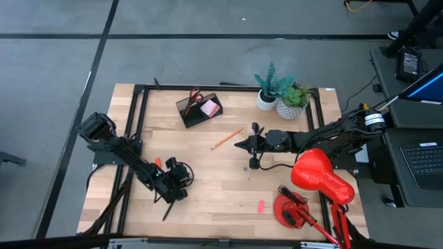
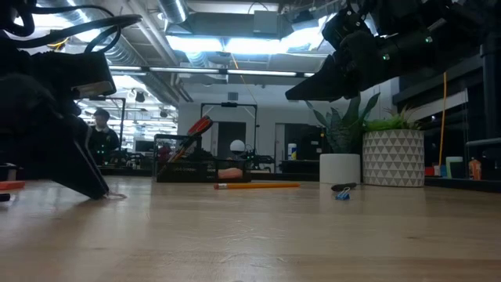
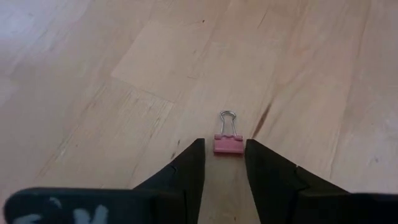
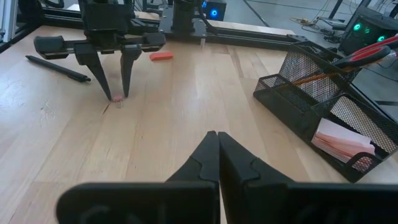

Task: Pick and place office supplies into organizer
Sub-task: Put the pink binder clip into the desk organizer

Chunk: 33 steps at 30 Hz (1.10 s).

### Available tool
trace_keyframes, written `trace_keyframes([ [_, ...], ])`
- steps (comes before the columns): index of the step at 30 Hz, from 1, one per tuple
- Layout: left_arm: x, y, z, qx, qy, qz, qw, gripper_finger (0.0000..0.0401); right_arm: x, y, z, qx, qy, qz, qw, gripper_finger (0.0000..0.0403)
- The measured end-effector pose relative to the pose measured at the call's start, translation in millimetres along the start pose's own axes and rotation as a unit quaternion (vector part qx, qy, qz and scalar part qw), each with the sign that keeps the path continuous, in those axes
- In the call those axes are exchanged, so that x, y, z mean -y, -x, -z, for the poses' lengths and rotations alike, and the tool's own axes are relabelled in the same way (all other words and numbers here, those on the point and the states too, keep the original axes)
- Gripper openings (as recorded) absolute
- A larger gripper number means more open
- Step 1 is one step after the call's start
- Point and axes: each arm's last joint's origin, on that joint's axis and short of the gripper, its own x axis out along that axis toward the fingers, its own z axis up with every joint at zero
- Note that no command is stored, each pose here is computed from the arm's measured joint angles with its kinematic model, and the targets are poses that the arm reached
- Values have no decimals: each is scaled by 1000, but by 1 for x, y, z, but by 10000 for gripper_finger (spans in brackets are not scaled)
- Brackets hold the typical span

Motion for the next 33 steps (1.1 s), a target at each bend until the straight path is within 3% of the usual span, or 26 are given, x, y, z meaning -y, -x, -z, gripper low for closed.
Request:
trace_keyframes([
  [16,0,0,0,1,-42,1,999,53,0,0,0,0,0,0,1000,0],
  [33,-2,10,-7,14,-61,10,998,50,0,0,0,0,-11,0,1000,1],
])
